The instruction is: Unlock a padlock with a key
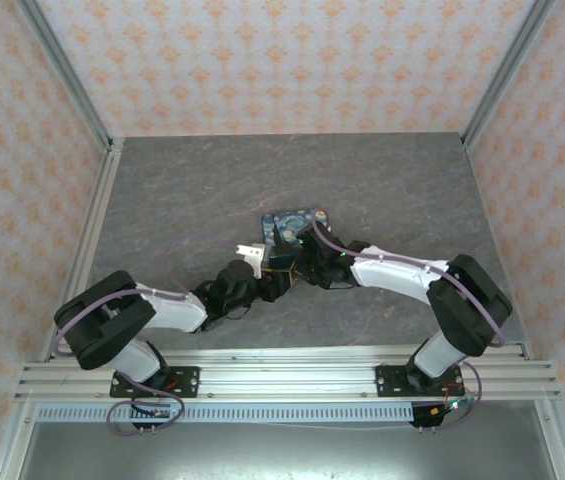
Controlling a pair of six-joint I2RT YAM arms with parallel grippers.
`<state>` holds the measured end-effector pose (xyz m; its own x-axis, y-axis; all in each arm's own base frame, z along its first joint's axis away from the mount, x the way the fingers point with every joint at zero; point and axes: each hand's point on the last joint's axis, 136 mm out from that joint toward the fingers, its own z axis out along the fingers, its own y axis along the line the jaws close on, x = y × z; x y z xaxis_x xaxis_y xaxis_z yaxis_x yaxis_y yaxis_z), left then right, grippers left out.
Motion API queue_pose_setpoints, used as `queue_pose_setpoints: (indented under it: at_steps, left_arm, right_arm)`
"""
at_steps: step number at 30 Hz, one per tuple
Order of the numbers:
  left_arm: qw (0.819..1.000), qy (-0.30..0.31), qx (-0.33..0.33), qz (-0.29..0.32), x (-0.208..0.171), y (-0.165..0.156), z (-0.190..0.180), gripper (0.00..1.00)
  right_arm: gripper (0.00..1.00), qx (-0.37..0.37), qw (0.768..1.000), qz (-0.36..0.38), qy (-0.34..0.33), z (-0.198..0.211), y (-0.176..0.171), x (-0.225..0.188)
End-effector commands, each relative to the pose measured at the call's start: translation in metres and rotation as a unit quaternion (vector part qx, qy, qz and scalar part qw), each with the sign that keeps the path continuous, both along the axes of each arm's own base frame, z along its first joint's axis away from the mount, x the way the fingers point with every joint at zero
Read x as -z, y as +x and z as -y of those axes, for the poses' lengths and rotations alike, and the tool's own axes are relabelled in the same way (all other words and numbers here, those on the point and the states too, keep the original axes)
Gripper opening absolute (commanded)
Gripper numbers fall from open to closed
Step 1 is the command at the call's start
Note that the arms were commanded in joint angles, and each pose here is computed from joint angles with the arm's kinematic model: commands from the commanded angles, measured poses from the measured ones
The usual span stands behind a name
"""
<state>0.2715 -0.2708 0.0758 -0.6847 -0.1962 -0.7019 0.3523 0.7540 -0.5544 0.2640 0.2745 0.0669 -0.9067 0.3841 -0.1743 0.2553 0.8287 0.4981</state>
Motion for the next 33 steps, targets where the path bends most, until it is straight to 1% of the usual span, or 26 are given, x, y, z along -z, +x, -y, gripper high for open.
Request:
queue_pose_setpoints:
  at_steps: [1, 5, 8, 12, 18, 24, 27, 33]
  left_arm:
    - [0.999, 0.045, -0.017, 0.007, -0.001, 0.0, -0.016, 0.48]
    - [0.997, 0.073, -0.034, -0.003, -0.002, -0.005, -0.032, 0.48]
    - [0.994, 0.093, -0.053, -0.007, 0.0, -0.008, -0.046, 0.48]
    - [0.992, 0.1, -0.071, -0.017, 0.005, -0.011, -0.06, 0.48]
    - [0.989, 0.126, -0.069, -0.039, 0.004, -0.008, -0.065, 0.47]
    - [0.99, 0.116, -0.06, -0.053, 0.007, 0.0, -0.052, 0.45]
    - [0.99, 0.114, -0.048, -0.064, 0.013, 0.003, -0.042, 0.43]
    - [0.99, 0.106, -0.042, -0.078, 0.024, 0.008, -0.033, 0.35]
  right_arm:
    - [0.0, -0.063, 0.995, 0.011, -0.075, 0.012, -0.002, -0.006]
    - [0.0, -0.141, 0.979, 0.01, -0.15, 0.024, -0.006, -0.004]
    - [0.0, -0.188, 0.961, 0.002, -0.202, 0.036, -0.008, 0.001]
    - [0.0, -0.234, 0.941, 0.006, -0.243, 0.045, -0.008, 0.003]
    - [0.0, -0.276, 0.917, 0.023, -0.286, 0.052, -0.002, -0.01]
    - [0.0, -0.307, 0.894, 0.04, -0.324, 0.059, 0.004, -0.028]
    - [0.0, -0.32, 0.888, 0.047, -0.328, 0.058, 0.007, -0.034]
    - [0.0, -0.372, 0.873, 0.044, -0.313, 0.05, 0.001, -0.028]
